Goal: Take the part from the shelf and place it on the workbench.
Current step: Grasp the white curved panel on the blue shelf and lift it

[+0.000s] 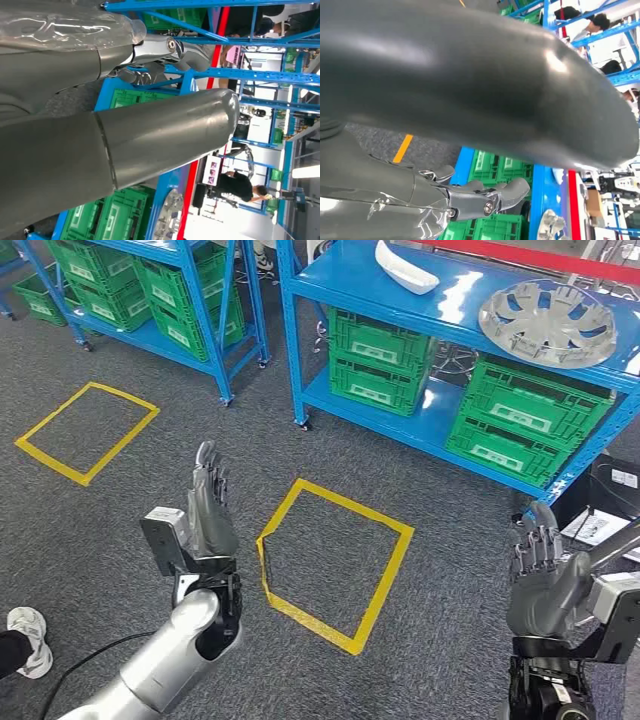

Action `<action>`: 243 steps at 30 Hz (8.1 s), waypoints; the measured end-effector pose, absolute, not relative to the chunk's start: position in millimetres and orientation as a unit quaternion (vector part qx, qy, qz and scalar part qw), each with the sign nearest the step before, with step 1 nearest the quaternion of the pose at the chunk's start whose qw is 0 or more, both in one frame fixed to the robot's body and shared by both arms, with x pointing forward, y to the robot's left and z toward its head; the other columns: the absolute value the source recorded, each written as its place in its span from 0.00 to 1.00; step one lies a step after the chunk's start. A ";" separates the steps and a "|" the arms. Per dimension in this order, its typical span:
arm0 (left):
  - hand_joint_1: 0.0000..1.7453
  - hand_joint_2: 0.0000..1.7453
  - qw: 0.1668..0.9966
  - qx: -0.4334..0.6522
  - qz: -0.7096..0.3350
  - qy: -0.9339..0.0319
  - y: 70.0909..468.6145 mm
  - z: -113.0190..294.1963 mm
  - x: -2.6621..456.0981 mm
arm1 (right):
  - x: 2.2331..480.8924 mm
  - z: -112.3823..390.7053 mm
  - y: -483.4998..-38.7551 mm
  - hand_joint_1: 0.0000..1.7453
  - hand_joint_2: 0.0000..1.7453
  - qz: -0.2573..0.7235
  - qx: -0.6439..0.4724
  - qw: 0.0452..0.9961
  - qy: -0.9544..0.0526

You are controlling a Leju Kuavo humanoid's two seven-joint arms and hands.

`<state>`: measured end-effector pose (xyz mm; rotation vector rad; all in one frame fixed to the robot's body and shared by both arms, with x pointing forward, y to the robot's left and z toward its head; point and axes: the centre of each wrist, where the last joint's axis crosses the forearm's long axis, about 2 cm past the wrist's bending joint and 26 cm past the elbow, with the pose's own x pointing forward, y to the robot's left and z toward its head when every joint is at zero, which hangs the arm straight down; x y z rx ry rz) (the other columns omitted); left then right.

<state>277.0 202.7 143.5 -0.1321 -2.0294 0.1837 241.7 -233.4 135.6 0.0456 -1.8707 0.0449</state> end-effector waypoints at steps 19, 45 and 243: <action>0.00 0.00 0.547 -0.044 0.075 -0.833 212.2 138.4 274.1 | 240.0 137.3 -220.5 0.00 0.00 0.014 0.005 0.592 -0.806; 0.00 0.00 0.546 -0.031 0.084 -0.833 218.2 140.9 278.1 | 240.9 136.6 -217.7 0.00 0.00 0.006 0.002 0.597 -0.802; 0.00 0.00 0.516 -0.026 0.084 -0.852 224.9 141.8 268.7 | 244.1 126.2 -214.7 0.00 0.00 0.048 0.011 0.622 -0.781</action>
